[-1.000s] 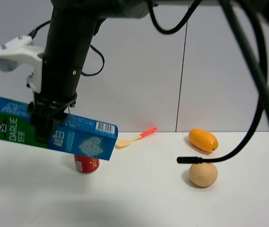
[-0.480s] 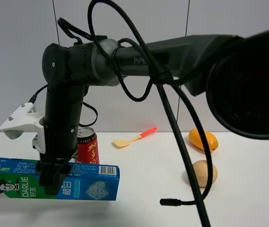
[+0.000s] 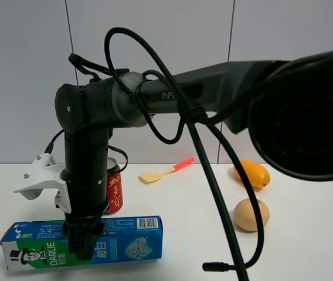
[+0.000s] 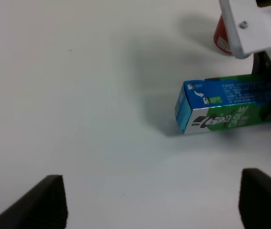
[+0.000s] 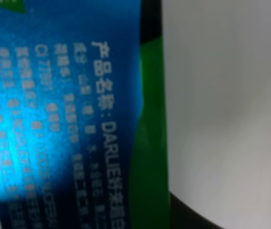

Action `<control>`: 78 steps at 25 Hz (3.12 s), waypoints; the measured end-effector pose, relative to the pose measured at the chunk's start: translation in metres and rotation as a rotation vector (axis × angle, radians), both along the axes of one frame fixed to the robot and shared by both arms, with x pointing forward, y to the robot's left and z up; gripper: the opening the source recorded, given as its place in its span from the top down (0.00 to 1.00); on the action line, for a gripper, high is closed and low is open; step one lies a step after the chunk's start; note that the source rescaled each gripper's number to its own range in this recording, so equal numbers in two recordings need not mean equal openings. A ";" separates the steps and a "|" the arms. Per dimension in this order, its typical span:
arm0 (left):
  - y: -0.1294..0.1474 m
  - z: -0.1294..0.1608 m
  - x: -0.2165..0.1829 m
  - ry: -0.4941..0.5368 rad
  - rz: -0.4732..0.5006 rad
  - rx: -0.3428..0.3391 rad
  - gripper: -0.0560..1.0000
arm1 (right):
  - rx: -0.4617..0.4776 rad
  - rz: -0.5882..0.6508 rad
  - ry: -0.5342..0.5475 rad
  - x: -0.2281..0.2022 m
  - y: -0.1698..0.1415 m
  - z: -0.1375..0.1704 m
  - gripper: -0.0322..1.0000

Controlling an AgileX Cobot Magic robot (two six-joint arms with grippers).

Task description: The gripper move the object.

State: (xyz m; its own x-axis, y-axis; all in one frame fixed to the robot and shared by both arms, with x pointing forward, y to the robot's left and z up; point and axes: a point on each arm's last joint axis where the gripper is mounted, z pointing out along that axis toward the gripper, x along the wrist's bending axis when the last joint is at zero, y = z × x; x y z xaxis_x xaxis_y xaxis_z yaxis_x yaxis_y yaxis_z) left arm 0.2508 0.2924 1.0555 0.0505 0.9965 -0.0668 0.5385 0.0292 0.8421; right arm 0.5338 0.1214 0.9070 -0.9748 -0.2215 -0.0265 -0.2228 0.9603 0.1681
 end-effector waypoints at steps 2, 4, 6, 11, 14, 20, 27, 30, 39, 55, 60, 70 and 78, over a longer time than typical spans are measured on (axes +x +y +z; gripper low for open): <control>0.000 0.000 0.000 0.000 0.000 0.000 0.00 | -0.006 0.000 -0.003 0.000 0.000 -0.001 0.95; 0.000 0.000 0.000 0.000 0.000 0.000 0.00 | -0.009 -0.016 -0.004 0.001 -0.001 -0.001 0.95; 0.000 0.000 0.000 0.000 0.000 0.000 0.00 | -0.018 -0.027 0.002 0.001 -0.001 -0.006 0.95; 0.000 0.000 0.000 0.000 0.000 0.000 0.00 | -0.042 -0.085 0.004 0.002 -0.002 -0.014 0.95; 0.000 0.000 0.000 0.000 0.000 0.000 0.00 | -0.059 -0.119 -0.014 0.004 -0.003 -0.015 0.95; 0.000 0.000 0.000 0.000 0.000 0.000 0.00 | -0.061 -0.145 -0.015 0.005 -0.004 -0.015 0.62; 0.000 0.000 0.000 0.000 0.000 0.000 0.00 | -0.049 -0.192 -0.026 0.005 -0.004 -0.006 0.28; 0.000 0.000 0.000 0.000 0.000 0.000 0.00 | 0.000 -0.215 -0.070 0.006 -0.005 0.026 0.27; 0.000 0.000 0.000 0.000 0.000 0.000 0.00 | 0.347 -0.409 -0.252 -0.018 -0.023 0.200 0.17; 0.000 0.000 0.000 0.000 0.000 0.000 0.00 | 0.507 -0.558 -0.576 -0.056 -0.132 0.340 0.00; 0.000 0.000 0.000 0.000 0.000 0.000 0.00 | 0.388 -0.680 -0.539 -0.058 -0.179 0.317 0.00; 0.000 0.000 0.000 0.000 0.000 0.000 0.00 | 0.413 -1.001 -0.452 -0.119 -0.305 0.262 0.00; 0.000 0.000 0.000 0.000 0.000 0.000 0.00 | 0.473 -1.350 -0.484 -0.186 -0.393 0.216 0.00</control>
State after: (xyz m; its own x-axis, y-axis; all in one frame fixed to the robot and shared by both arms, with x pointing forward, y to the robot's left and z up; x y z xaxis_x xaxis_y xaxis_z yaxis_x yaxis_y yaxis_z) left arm 0.2508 0.2924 1.0555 0.0505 0.9965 -0.0668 0.5385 0.0292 0.8421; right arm 0.3481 -0.2720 1.1230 -0.3101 0.9282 -0.2056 0.6347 0.3632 0.6821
